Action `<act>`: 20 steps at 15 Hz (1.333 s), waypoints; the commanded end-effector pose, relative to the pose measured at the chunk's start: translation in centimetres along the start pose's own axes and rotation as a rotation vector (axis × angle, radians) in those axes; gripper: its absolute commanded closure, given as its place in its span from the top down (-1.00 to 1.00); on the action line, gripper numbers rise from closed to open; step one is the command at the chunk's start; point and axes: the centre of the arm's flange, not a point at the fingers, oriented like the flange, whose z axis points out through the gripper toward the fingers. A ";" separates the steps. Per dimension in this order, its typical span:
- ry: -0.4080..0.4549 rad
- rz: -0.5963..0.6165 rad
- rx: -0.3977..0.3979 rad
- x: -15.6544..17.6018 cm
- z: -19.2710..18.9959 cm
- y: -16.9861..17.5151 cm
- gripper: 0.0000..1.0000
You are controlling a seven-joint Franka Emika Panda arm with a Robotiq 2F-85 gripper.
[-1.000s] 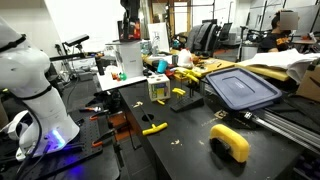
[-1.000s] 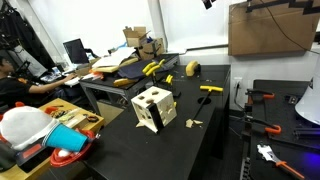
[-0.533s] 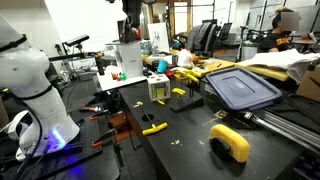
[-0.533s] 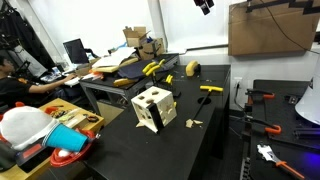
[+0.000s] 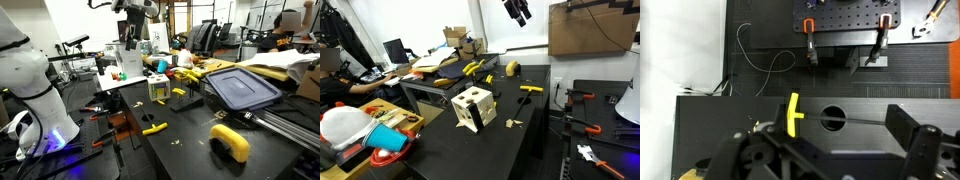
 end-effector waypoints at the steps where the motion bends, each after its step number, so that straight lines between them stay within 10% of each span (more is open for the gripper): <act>1: -0.019 0.037 0.055 1.4 1.0 -0.8 1.00; 10: -0.086 0.180 0.279 4.2 3.9 -3.2 1.00; 20: 0.166 0.482 0.267 7.7 4.5 -3.6 1.00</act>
